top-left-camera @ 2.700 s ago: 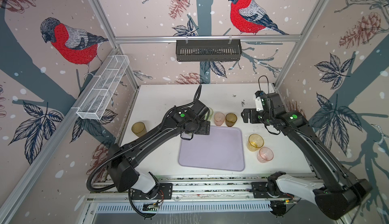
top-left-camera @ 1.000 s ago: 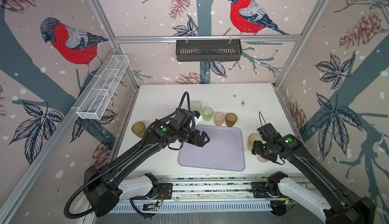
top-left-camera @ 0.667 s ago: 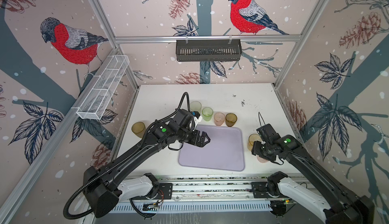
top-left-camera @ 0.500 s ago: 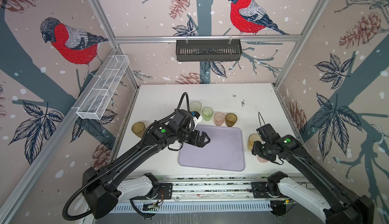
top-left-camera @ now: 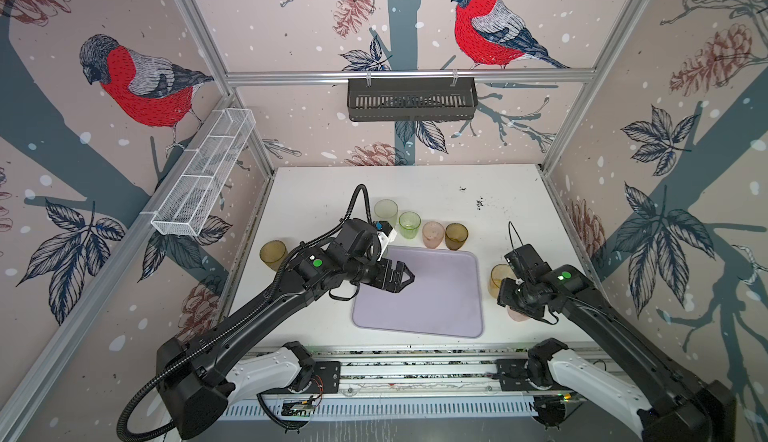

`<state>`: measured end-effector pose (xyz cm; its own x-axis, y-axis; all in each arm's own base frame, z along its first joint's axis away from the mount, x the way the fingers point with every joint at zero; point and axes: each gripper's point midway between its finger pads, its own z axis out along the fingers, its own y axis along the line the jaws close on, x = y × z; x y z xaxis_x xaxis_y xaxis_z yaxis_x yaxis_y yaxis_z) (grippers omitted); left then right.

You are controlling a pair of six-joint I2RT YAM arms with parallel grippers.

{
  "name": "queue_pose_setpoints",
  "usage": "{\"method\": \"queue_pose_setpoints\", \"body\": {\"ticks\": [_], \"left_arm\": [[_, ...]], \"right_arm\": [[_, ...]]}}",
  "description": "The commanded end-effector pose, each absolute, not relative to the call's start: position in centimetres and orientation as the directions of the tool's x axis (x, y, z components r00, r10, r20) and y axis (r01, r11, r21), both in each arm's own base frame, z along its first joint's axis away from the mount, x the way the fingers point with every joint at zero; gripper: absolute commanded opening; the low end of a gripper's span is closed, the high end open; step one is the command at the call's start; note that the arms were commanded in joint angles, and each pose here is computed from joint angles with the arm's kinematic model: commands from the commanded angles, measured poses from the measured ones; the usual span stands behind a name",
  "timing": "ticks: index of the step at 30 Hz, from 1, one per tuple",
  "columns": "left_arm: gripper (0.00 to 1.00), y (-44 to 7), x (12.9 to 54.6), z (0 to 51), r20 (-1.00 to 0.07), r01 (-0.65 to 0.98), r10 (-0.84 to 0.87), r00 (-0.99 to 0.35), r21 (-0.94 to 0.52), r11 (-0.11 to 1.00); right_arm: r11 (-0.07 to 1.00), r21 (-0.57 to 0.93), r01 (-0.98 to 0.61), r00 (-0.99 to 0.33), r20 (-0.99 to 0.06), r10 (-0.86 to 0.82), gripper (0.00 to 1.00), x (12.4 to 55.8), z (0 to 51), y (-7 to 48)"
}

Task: Place the glasses into the tray
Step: 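Lower the right gripper around the light pink cup's rim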

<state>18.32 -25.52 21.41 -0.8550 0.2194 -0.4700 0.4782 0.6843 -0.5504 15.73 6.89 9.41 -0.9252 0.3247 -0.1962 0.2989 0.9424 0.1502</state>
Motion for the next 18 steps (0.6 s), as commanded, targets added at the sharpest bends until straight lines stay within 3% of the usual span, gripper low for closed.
{"method": "queue_pose_setpoints", "body": {"ticks": [1, 18], "left_arm": [[0.98, -25.85, 18.68, 22.1, -0.506, 0.505, 0.216, -0.835, -0.55, 0.665], [0.98, -25.94, 18.89, 21.87, -0.51, 0.507, 0.211, -0.834, -0.557, 0.658]], "right_arm": [[0.942, 0.134, 0.307, -0.923, -0.201, 0.329, 0.57, 15.71, 9.33, 6.66], [0.949, 0.087, 0.304, -0.933, -0.174, 0.315, 0.47, 15.49, 8.57, 6.36]]}}
